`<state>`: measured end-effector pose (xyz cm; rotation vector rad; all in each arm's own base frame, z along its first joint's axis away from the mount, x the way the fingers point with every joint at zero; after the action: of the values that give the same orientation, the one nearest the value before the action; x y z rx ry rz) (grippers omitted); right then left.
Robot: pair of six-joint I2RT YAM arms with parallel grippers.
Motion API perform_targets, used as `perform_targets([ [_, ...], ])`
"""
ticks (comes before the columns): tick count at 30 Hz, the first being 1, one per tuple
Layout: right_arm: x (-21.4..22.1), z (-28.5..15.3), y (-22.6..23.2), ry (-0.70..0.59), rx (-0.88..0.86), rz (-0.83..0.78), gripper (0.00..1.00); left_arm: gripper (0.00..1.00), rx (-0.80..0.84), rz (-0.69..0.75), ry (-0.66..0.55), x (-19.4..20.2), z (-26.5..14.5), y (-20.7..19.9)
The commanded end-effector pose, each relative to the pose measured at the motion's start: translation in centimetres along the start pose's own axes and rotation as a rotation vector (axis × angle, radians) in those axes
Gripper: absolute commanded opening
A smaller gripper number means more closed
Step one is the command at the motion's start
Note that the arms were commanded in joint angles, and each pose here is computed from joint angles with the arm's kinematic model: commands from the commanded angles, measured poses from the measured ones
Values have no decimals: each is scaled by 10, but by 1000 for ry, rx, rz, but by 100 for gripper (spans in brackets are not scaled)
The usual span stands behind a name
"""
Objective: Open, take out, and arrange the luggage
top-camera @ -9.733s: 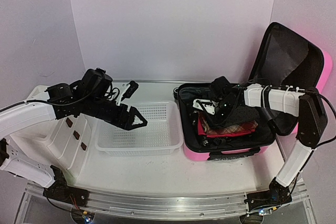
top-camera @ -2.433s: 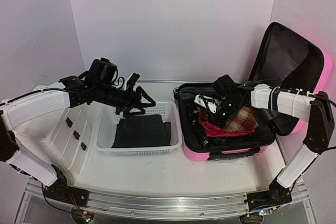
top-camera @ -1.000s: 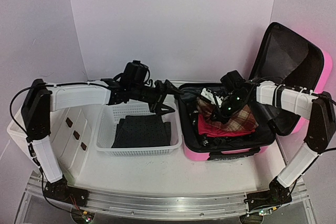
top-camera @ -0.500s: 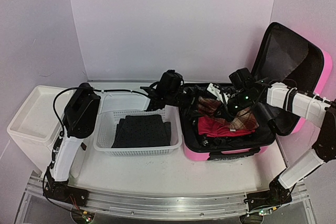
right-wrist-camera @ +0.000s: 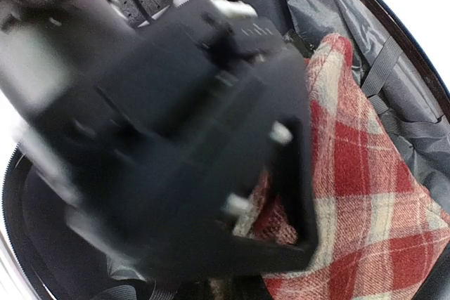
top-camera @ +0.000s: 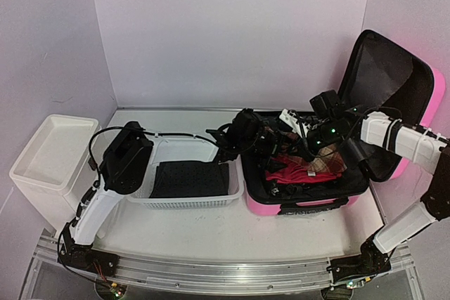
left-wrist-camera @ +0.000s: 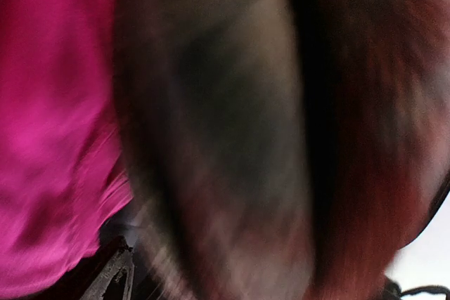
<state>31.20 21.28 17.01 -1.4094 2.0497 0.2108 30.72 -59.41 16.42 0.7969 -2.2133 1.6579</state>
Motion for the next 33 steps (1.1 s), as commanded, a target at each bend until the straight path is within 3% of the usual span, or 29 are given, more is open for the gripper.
perform_targets([
  [1, -30, -22, -1, -138, 19, -18, 0, 76, 85, 17, 13, -6, 15, -26],
  [8, -31, -32, 5, -166, 16, -2, 0, 52, 89, 67, -91, -43, 21, -14],
  [12, -28, -35, 10, -167, 1, 16, 0, 32, 136, 167, -107, -49, 24, -33],
  [16, -20, -43, 13, -159, 15, 54, 0, 8, 188, 363, -106, -40, 13, -65],
  [17, -19, -47, 14, -156, 23, 71, 6, 2, 197, 427, -117, -36, 8, -72],
  [18, -16, -51, 14, -145, 33, 94, 19, 0, 204, 473, -126, -31, 3, -78],
  [20, -10, -63, 10, -124, 79, 175, 32, 0, 215, 561, -131, -17, -6, -88],
  [22, -1, -78, 2, -90, 160, 254, 51, 0, 224, 641, -124, 0, -17, -98],
  [26, 23, -117, -13, -26, 348, 389, 74, 0, 229, 762, -125, 35, -48, -109],
  [29, 27, -141, -13, -40, 400, 440, 79, 0, 201, 825, -134, 52, -72, -105],
  [33, 25, -159, -11, -60, 411, 446, 80, 0, 129, 863, -123, 57, -98, -83],
])
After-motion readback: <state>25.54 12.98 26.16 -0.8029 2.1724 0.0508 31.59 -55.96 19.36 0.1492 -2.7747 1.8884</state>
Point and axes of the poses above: each gripper's point midway between its finger pads, its own z axis out along the fingers, its own y axis along the line the jaws close on, x = y × z, the point moved 1 cm from there along -z, back along the fingers, and after that the axes turned 12 degrees about -z, right-handed, at the moved point
